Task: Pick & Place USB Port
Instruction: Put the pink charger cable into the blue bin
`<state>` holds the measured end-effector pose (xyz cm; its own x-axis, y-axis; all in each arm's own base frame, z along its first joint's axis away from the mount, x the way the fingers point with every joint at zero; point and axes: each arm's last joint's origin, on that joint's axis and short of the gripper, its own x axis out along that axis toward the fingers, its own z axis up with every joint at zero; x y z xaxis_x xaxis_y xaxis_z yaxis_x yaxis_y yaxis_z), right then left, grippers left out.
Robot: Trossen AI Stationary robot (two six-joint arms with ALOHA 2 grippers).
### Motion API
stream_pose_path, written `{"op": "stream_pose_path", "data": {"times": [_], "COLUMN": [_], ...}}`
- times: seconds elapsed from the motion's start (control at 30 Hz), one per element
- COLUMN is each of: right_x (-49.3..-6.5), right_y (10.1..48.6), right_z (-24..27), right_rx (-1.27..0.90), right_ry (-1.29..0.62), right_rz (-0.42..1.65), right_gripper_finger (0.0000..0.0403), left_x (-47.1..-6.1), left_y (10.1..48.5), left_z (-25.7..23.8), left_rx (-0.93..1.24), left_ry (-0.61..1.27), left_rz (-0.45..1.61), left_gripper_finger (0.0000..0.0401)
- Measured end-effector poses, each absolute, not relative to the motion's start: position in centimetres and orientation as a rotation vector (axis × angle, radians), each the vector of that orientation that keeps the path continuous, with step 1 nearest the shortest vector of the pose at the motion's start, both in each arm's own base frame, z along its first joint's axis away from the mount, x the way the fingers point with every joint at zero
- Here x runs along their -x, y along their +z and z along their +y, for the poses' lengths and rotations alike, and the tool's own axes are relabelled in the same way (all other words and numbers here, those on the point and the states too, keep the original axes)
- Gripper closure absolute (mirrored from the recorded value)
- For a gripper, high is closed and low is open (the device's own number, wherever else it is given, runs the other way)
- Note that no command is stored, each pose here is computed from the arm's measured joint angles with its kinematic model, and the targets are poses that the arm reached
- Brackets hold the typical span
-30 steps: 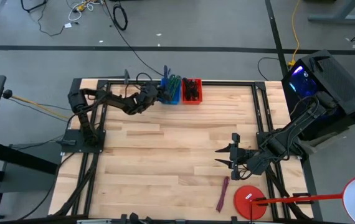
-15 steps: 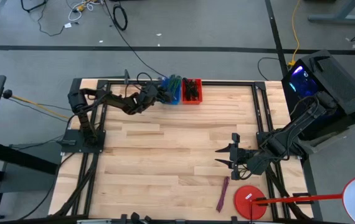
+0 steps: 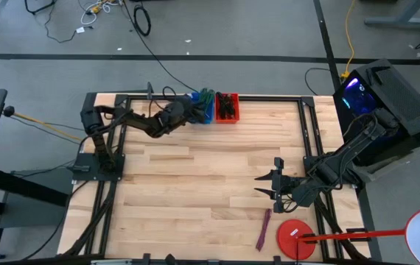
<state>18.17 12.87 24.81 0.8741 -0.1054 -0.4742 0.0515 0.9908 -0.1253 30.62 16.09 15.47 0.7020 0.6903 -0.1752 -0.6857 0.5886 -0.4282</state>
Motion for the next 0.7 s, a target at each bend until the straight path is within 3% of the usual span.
{"op": "stream_pose_path", "data": {"times": [0.17,0.37,0.5,0.7], "right_x": [-18.2,-18.2,-18.2,-18.0], "right_y": [24.8,24.8,24.8,23.9], "right_z": [12.9,12.9,12.8,12.7], "right_rx": [0.110,0.110,0.113,0.029], "right_ry": [-0.083,-0.083,-0.090,-0.100], "right_rz": [0.501,0.501,0.500,0.513], "right_gripper_finger": [0.0253,0.0253,0.0253,0.0253], "left_x": [-32.0,-35.0,-36.0,-36.2], "left_y": [16.7,16.5,15.9,15.8], "left_z": [14.6,8.9,4.1,-1.4], "left_rx": [0.497,0.525,0.476,0.442], "left_ry": [0.631,0.314,0.216,0.089], "left_rz": [-0.063,0.159,0.312,0.350], "left_gripper_finger": [0.0282,0.0282,0.0282,0.0282]}}
